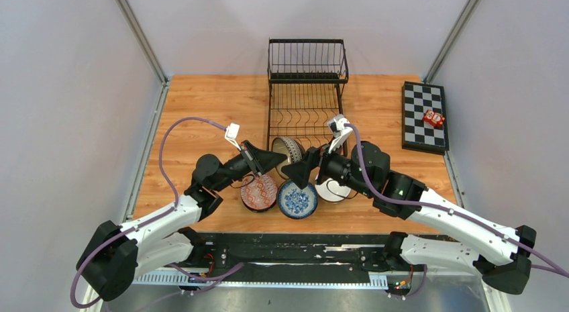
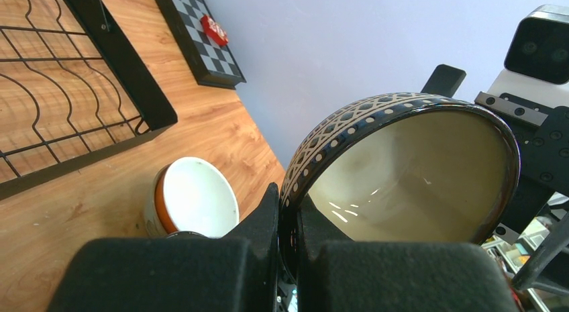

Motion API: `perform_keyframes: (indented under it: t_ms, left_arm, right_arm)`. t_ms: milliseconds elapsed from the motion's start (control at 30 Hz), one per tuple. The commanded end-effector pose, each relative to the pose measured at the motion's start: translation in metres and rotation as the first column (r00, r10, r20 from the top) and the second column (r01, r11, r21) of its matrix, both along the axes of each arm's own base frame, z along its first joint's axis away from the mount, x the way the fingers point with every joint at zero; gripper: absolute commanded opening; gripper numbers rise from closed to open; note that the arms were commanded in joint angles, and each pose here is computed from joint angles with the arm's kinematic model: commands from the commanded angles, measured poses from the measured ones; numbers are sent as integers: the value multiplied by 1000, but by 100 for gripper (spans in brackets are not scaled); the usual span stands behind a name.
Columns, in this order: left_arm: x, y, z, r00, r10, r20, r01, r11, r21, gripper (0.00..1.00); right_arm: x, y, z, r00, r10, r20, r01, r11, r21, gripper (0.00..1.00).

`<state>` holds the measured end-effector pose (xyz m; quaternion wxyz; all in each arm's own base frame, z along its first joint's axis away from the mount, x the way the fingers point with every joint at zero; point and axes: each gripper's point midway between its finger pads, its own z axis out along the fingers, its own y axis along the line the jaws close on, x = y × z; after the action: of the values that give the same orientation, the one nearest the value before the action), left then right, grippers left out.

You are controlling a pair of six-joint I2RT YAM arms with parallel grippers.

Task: Load the bowls into the dish rack
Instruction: Adjust the bowl.

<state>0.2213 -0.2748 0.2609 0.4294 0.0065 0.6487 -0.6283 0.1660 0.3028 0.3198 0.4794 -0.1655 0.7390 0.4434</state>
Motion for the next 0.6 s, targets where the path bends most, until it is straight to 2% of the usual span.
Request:
perform_keyframes:
  t_ms: [0,567]
  left_arm:
    - [0,8,27,997,29,78,-23,996,-82,0]
    - [3,6,32,997,30,74,-24,996,-80,0]
  right_arm:
    - [-5,2,30,999,19,50,-22,997,75,100]
    - [-2,5,26,998,24,58,-27,999,37,86]
